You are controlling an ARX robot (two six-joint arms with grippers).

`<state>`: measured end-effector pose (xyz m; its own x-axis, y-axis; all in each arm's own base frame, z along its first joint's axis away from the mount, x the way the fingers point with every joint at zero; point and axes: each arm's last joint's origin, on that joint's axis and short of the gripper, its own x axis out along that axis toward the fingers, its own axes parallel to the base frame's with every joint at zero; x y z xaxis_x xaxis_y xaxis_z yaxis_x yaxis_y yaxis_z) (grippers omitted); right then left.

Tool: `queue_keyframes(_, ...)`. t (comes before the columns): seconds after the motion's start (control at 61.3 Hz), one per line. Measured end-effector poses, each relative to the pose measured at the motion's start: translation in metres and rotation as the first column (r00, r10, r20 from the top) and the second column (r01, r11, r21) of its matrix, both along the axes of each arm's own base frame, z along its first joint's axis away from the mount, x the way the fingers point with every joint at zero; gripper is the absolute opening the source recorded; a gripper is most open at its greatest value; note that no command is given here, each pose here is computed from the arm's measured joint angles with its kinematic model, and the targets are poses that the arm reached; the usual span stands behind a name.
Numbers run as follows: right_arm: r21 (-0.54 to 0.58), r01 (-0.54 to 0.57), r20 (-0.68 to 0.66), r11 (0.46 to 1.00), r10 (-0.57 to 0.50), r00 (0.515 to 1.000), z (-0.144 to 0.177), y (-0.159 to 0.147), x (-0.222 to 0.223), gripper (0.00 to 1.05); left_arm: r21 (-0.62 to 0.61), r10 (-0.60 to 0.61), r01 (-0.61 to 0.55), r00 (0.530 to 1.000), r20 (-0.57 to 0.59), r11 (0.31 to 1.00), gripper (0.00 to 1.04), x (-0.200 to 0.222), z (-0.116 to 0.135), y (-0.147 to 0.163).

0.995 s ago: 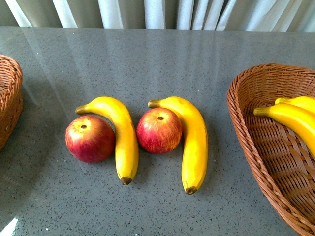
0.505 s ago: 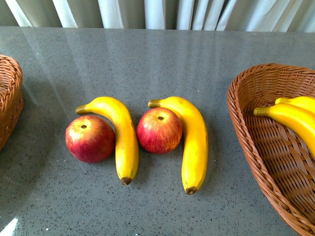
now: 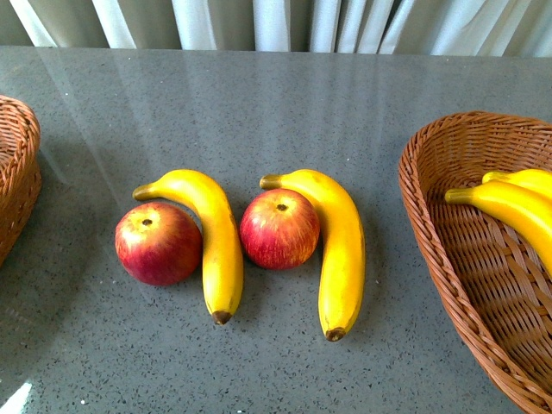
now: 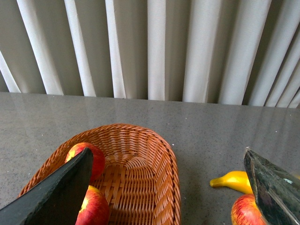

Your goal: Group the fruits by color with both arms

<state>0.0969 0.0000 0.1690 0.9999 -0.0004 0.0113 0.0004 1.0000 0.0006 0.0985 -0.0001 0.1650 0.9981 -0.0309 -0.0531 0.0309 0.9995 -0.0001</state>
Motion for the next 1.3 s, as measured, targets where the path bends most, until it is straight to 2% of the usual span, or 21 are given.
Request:
queue_keyframes(0.016, 0.0, 0.001, 0.0, 1.0, -0.001, 1.0, 0.0, 0.0, 0.0, 0.96, -0.005, -0.051, 0.051, 0.996, -0.067, 0.999, 0.96, 0.0, 0.001, -0.001)
queue_keyframes(0.033, 0.0, 0.0, 0.0, 1.0, 0.0, 1.0, 0.0, 0.0, 0.0, 0.96, -0.028, -0.11, 0.107, 0.976, -0.186, 0.994, 0.96, 0.0, 0.002, -0.002)
queue_keyframes(0.082, 0.0, 0.0, 0.0, 1.0, 0.0, 1.0, 0.0, 0.0, 0.0, 0.96, -0.086, -0.202, 0.183, 0.897, -0.393, 0.979, 0.96, 0.006, 0.006, -0.007)
queue_keyframes(0.13, 0.0, 0.0, 0.0, 1.0, 0.0, 1.0, 0.0, 0.0, 0.0, 0.96, -0.087, -0.222, 0.205, 0.87, -0.441, 0.975, 0.96, 0.018, 0.009, -0.012)
queue_keyframes(0.245, 0.0, 0.0, 0.0, 1.0, 0.0, 1.0, 0.0, 0.0, 0.0, 0.96, -0.078, -0.252, 0.241, 0.887, -0.388, 0.967, 0.96, 0.052, 0.028, -0.027)
queue_keyframes(0.326, 0.0, 0.0, 0.0, 1.0, 0.0, 1.0, 0.0, 0.0, 0.0, 0.96, -0.081, -0.274, 0.263, 0.884, -0.378, 0.961, 0.96, 0.073, 0.03, -0.04)
queue_keyframes(0.457, 0.0, 0.0, 0.0, 1.0, 0.0, 1.0, 0.0, 0.0, 0.0, 0.96, -0.071, -0.284, 0.281, 0.86, -0.423, 0.957, 0.96, 0.102, 0.014, -0.062)
queue_keyframes(0.668, 0.0, 0.0, 0.0, 1.0, 0.0, 1.0, 0.0, 0.0, 0.0, 0.96, -0.058, -0.304, 0.315, 0.828, -0.472, 0.947, 0.96, 0.112, -0.008, -0.083)
queue_keyframes(0.897, 0.0, 0.0, 0.0, 1.0, 0.0, 1.0, 0.0, 0.0, 0.0, 0.96, -0.035, -0.283, 0.31, 0.809, -0.515, 0.95, 0.96, 0.12, -0.028, -0.092)
queue_keyframes(1.304, 0.0, 0.0, 0.0, 1.0, 0.0, 1.0, 0.0, 0.0, 0.0, 0.96, -0.009, -0.242, 0.283, 0.803, -0.545, 0.959, 0.96, 0.146, -0.048, -0.103)
